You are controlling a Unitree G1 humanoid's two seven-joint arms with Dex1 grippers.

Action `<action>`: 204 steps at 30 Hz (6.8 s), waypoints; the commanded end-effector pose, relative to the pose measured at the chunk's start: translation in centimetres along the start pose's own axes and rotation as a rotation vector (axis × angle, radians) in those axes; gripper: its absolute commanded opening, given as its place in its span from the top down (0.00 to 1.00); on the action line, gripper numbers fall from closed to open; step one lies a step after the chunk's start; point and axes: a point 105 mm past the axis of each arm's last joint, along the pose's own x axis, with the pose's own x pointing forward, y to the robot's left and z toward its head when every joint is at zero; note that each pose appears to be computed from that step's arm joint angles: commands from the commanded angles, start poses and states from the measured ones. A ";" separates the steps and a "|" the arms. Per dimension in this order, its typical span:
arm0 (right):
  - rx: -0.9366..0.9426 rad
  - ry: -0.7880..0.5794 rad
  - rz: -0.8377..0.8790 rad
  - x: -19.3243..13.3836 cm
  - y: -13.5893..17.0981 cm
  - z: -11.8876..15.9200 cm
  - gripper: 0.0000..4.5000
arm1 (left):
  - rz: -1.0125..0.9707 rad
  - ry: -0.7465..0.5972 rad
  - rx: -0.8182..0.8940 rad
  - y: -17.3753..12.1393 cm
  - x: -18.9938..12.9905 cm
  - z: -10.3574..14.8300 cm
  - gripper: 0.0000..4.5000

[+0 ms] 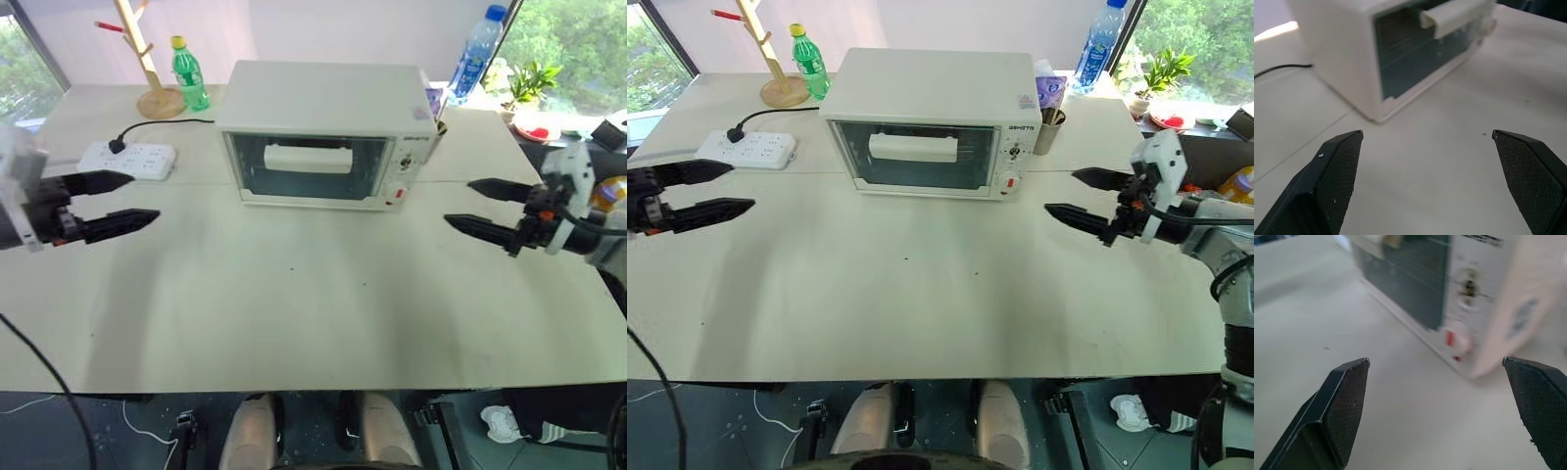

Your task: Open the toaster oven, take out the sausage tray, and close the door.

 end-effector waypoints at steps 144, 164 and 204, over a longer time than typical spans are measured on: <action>-0.773 0.009 -0.124 21.3 3.9 2.9 0.00 | -0.162 -0.100 -0.035 -1.0 9.2 2.0 0.01; -1.071 0.128 -0.297 25.0 -0.7 1.8 0.06 | -0.213 -0.032 -0.013 2.5 12.0 1.3 0.00; -1.166 0.021 -0.195 23.0 3.9 -0.9 0.99 | -0.185 -0.076 -0.037 4.5 13.5 2.4 0.00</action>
